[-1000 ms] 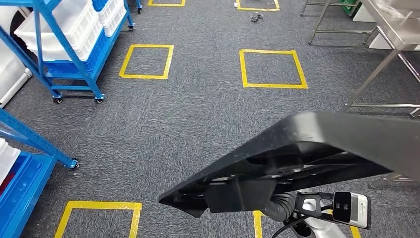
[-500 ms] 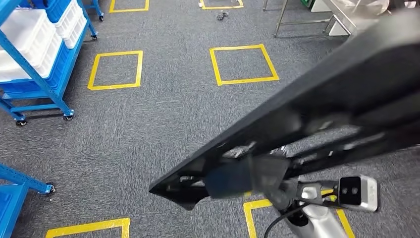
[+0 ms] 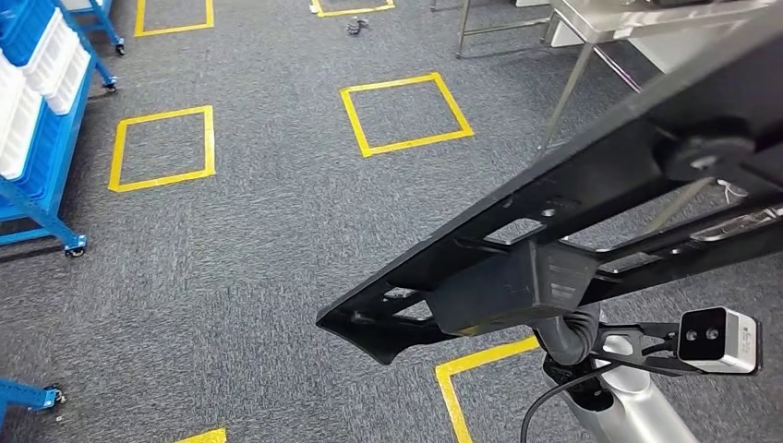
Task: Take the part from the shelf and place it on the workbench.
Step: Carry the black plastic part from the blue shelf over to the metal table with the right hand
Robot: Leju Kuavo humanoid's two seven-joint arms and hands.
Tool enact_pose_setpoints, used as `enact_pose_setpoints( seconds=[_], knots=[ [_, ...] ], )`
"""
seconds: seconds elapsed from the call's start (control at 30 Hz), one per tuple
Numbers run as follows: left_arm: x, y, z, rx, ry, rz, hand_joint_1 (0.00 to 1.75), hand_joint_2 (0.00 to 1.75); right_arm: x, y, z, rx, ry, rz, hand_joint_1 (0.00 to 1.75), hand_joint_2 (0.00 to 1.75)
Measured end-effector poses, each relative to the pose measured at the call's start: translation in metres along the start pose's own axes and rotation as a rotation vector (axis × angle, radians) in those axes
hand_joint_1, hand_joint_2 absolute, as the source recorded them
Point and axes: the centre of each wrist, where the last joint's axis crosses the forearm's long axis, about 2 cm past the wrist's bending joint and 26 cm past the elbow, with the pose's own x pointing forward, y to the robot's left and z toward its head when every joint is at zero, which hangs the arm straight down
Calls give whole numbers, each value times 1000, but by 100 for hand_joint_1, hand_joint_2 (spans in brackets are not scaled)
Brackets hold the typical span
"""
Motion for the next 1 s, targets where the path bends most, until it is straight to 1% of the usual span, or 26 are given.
enact_pose_setpoints(
  seconds=[0.1, 0.37, 0.6, 0.8, 0.9, 1.0],
  knots=[
    [2, -1, -1, -5, -6, -5, 0, 0, 3, -2, 2, -3, -4, 7, 175, 175],
    [-2, 0, 1, -1, -1, -13, 0, 0, 7, -6, 7, -22, 0, 4, 175, 175],
    [2, -2, 0, 8, -8, -25, 0, 0, 12, -8, 11, -43, 12, 27, 175, 175],
    [0, -1, 0, 9, -13, -36, 0, 0, 16, -11, 13, -60, 35, 28, 175, 175],
    [0, -3, 0, 4, -22, -36, 0, 0, 14, -8, 18, -33, 62, 43, 175, 175],
    [0, -5, 1, -1, -34, -33, 0, 0, 4, 7, 29, 17, 105, 53, 175, 175]
  ],
)
